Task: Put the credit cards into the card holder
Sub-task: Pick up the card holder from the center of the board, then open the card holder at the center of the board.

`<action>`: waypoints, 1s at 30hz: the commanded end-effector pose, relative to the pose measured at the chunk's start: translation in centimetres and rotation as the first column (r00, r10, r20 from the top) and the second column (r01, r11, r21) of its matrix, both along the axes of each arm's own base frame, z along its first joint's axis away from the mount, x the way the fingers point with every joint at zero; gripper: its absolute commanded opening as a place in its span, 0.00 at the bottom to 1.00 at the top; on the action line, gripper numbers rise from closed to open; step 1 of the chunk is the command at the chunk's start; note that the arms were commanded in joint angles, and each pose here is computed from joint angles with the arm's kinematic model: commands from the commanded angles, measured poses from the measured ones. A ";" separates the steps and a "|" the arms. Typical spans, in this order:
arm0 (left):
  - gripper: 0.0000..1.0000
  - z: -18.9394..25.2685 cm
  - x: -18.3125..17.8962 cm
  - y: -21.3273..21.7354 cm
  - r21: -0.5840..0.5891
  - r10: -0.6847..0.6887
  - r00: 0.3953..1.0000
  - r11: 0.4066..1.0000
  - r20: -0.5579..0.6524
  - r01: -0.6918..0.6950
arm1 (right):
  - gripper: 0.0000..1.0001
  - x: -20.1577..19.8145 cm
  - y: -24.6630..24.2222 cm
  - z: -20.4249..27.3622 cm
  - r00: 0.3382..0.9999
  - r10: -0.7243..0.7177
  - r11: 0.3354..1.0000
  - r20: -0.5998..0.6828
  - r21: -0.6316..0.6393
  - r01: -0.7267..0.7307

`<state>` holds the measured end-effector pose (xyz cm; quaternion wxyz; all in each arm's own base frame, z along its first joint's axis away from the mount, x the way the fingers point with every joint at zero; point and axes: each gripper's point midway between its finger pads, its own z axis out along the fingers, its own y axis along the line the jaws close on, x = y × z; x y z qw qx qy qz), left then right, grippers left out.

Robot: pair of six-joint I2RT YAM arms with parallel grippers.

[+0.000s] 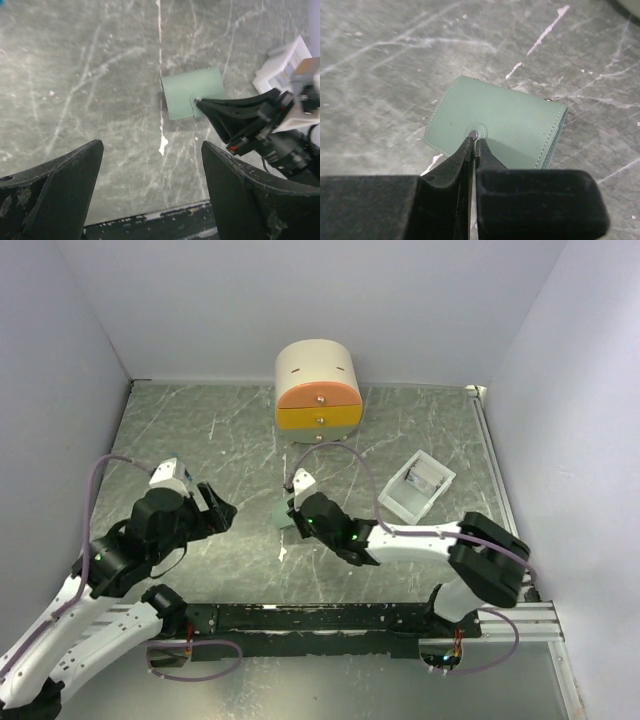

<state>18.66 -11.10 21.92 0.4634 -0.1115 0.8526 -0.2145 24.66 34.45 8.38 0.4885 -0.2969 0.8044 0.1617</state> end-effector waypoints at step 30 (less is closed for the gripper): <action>0.92 5.8 -5.5 -12.4 -0.476 -0.574 0.792 0.649 0.207 0.594 | 0.00 -13.5 -0.8 19.4 0.756 0.517 0.599 0.400 0.462 -0.654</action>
